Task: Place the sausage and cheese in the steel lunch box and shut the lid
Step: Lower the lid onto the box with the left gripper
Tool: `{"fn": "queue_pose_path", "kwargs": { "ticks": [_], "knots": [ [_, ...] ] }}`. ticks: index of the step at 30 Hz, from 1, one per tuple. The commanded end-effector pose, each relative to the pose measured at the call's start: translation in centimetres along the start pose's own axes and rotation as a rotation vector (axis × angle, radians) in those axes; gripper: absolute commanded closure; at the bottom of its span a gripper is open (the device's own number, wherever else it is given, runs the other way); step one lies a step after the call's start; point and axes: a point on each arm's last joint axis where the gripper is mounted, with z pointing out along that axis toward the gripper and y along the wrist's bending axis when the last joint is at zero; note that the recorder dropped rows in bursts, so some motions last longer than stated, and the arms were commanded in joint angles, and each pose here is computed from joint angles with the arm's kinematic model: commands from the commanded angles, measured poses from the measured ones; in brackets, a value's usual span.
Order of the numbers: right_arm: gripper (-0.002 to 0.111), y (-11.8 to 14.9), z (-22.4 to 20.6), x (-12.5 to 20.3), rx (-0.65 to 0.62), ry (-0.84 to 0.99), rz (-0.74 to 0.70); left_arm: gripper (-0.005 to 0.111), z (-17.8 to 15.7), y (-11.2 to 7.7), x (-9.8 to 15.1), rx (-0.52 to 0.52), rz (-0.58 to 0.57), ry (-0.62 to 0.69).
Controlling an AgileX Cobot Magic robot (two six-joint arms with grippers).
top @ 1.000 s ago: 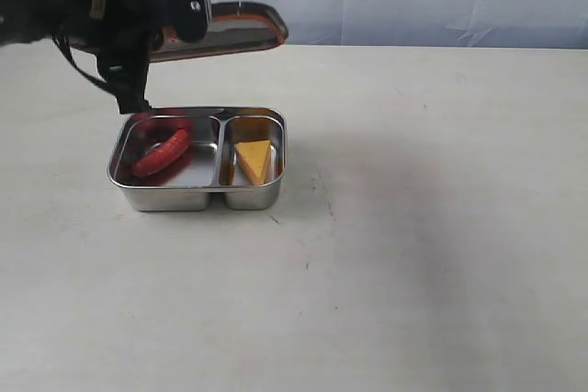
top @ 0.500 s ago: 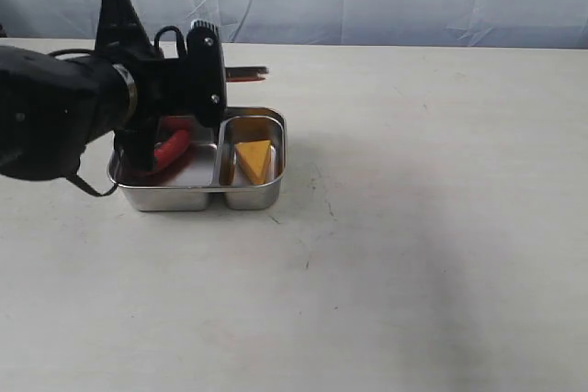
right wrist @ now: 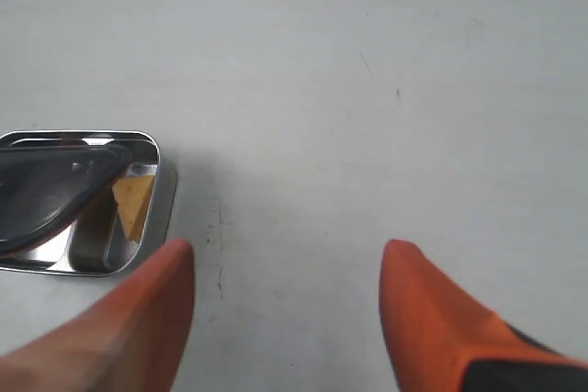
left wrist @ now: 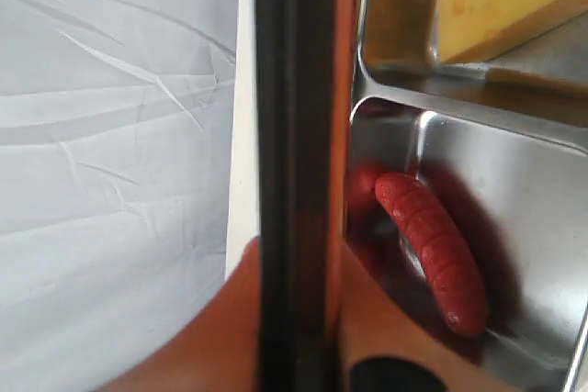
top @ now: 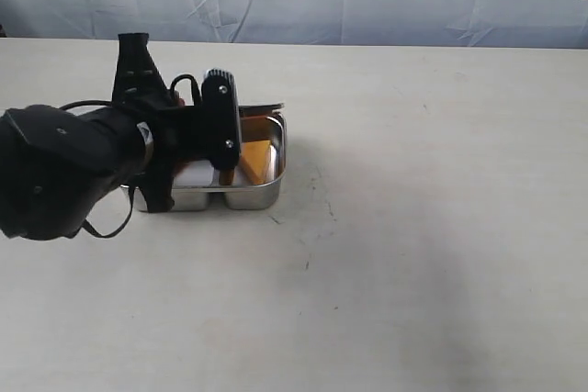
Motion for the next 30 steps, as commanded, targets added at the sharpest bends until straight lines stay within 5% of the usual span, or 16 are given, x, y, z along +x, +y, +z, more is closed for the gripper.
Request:
{"fn": "queue_pose_path", "kwargs": {
  "ticks": [1,16,30],
  "knots": [
    [0.051,-0.2,-0.2,-0.1,0.009,-0.015,-0.012,0.107,0.6,-0.9,-0.1,-0.012,0.024,0.04],
    [0.051,-0.1,-0.2,0.1,0.005,0.004,-0.025,0.107,2.1,-2.9,0.0,0.051,0.063,0.071],
    [0.051,-0.1,-0.2,0.2,-0.001,0.01,-0.023,0.107,2.8,-5.3,0.3,0.215,0.004,0.119]
  ]
}}
